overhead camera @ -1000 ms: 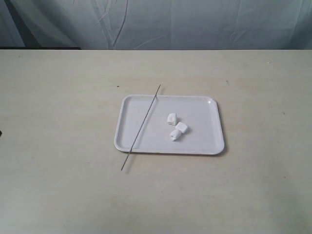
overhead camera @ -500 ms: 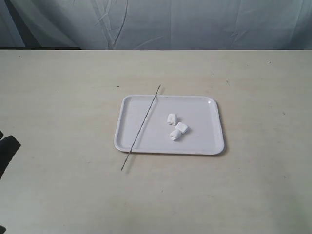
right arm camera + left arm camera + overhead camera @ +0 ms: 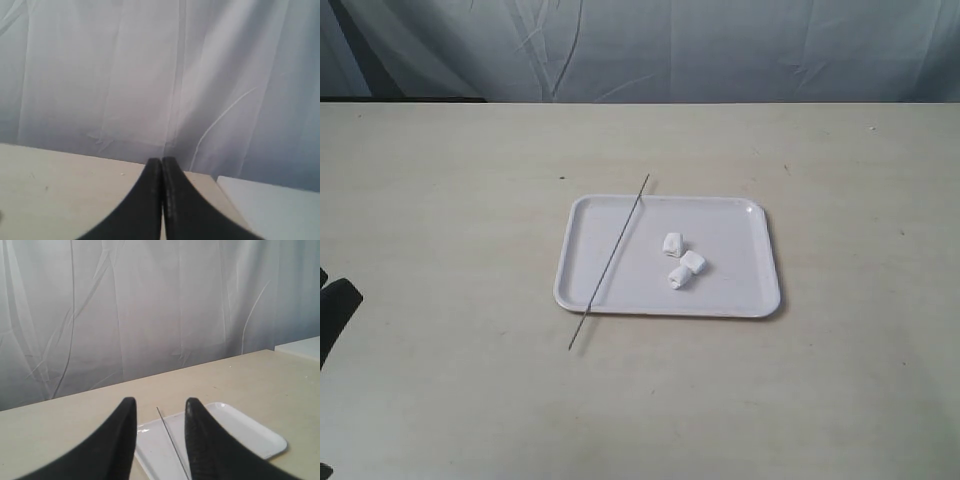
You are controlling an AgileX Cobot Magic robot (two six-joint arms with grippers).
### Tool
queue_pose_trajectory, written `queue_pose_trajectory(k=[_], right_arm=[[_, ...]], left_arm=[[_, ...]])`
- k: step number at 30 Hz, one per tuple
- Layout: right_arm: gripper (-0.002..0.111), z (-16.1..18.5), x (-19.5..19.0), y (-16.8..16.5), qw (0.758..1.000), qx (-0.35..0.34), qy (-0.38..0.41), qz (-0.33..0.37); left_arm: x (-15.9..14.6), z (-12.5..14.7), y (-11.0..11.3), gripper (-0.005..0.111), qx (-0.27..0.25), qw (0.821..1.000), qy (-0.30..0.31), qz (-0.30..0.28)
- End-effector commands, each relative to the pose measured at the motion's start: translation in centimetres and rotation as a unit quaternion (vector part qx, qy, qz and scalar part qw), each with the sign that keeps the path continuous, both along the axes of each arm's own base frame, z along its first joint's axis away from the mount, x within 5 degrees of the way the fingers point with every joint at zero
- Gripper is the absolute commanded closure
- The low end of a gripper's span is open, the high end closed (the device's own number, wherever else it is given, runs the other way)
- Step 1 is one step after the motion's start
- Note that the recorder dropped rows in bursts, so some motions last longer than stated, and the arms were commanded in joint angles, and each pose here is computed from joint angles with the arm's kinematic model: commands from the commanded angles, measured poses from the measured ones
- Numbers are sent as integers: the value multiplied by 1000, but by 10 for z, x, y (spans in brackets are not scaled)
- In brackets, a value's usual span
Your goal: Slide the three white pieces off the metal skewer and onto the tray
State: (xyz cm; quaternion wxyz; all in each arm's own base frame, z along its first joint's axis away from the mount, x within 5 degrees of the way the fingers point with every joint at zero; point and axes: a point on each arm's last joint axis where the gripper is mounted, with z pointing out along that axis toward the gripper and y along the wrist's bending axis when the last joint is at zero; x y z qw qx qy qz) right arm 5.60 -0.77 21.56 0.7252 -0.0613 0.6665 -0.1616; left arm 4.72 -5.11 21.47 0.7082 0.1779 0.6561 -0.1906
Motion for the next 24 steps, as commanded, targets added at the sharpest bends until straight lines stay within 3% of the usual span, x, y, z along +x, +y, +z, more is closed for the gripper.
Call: queue_pose_trajectory(k=[1,8,13,20,24], right_arm=[[109,-5,0,2,998,-58,27,9],[109,-21,0,3,991,81,105,18],[109,-28,-1,3,981,138,135,11],[109,-29,-2,9,978,132,149,67],[109,-30,-2,9,978,125,152,64]], left_arm=[[-1,-1,0,74,-4,1000,-2,-4],[-1,-1,0,74,-3,1000,-3,-4],[-1,-1,0,74,-3,1000,-3,-4],[-1,-1,0,74,-3,1000,-3,-4],[-1,-1,0,74,-3,1000,-2,-1]])
